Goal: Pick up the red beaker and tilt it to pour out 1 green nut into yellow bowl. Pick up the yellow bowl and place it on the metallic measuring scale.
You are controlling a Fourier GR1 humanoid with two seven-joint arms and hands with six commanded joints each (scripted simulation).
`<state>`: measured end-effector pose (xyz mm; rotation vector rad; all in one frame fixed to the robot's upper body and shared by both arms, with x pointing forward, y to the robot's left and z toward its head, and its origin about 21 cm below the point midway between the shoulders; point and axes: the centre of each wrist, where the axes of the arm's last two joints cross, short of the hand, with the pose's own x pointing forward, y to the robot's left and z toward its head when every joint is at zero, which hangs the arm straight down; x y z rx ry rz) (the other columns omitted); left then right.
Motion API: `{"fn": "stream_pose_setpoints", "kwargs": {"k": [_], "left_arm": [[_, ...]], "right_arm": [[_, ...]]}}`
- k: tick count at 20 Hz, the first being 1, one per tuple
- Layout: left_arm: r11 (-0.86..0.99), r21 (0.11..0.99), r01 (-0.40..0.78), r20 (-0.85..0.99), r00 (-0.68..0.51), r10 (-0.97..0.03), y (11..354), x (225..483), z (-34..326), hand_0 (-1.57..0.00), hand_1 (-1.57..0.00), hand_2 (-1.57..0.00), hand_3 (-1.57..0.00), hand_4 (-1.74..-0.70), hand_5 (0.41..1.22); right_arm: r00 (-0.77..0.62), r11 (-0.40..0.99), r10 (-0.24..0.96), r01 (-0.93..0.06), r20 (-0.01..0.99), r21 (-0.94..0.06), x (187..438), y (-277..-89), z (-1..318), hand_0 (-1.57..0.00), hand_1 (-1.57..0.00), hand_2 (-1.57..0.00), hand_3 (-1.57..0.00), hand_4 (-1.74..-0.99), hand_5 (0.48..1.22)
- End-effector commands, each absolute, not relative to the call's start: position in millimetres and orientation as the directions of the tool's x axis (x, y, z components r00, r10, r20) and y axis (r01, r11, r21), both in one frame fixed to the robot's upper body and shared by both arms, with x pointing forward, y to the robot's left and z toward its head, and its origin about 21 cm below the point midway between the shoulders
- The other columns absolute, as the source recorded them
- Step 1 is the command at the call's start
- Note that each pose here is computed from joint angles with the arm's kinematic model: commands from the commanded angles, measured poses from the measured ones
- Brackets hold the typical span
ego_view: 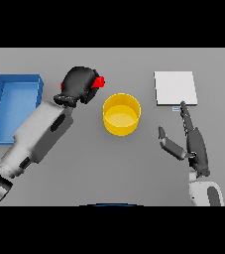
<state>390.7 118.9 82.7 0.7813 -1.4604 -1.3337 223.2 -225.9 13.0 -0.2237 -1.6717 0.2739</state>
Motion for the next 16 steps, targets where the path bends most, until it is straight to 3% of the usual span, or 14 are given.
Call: {"fn": "stream_pose_setpoints", "kwargs": {"k": [1, 4, 5, 9, 16], "left_arm": [[0.145, 0.979, 0.14, 0.186, -0.345, -0.92, 117.8, 391.3, 83.6, -1.57, -1.57, -1.57, -1.57, -1.74, 1.182], [-0.013, 0.994, 0.108, 0.032, -0.398, -0.917, 111.1, 396.3, 91.1, -1.57, -1.57, -1.57, -1.57, -1.65, 1.201], [-0.068, 0.992, 0.102, -0.018, -0.428, -0.904, 107.9, 395.5, 92.5, -1.57, -1.57, -1.57, -1.57, -1.67, 1.205], [-0.284, 0.956, 0.074, -0.208, -0.512, -0.833, 92.8, 400.9, 103.3, -1.57, -1.57, -1.57, -1.28, -1.7, 1.215], [-0.595, 0.803, -0.028, -0.48, -0.622, -0.619, 59.6, 400.7, 102.6, -1.57, -1.57, -1.57, -1.51, -1.73, 1.22]], "right_arm": [[-0.117, 0.952, 0.301, -0.013, 0.946, -0.305, 220.5, -226.4, 11.2, 0.0, 0.0, 0.0, 0.0, -1.274, 0.702], [-0.124, 0.953, 0.299, -0.01, 0.946, -0.302, 222.2, -223.4, 12.5, 0.0, 0.0, 0.0, 0.0, -1.284, 0.705], [-0.122, 0.955, 0.293, -0.007, 0.948, -0.296, 220.7, -224.9, 11.1, 0.0, 0.0, 0.0, 0.0, -1.283, 0.702], [-0.122, 0.964, 0.264, 0.007, 0.957, -0.265, 221.2, -224.5, 6.6, 0.0, 0.0, 0.0, 0.0, -1.292, 0.678], [-0.124, 0.975, 0.22, 0.017, 0.967, -0.22, 220.9, -225.8, 3.6, 0.0, 0.0, 0.0, 0.0, -1.291, 0.64]]}}
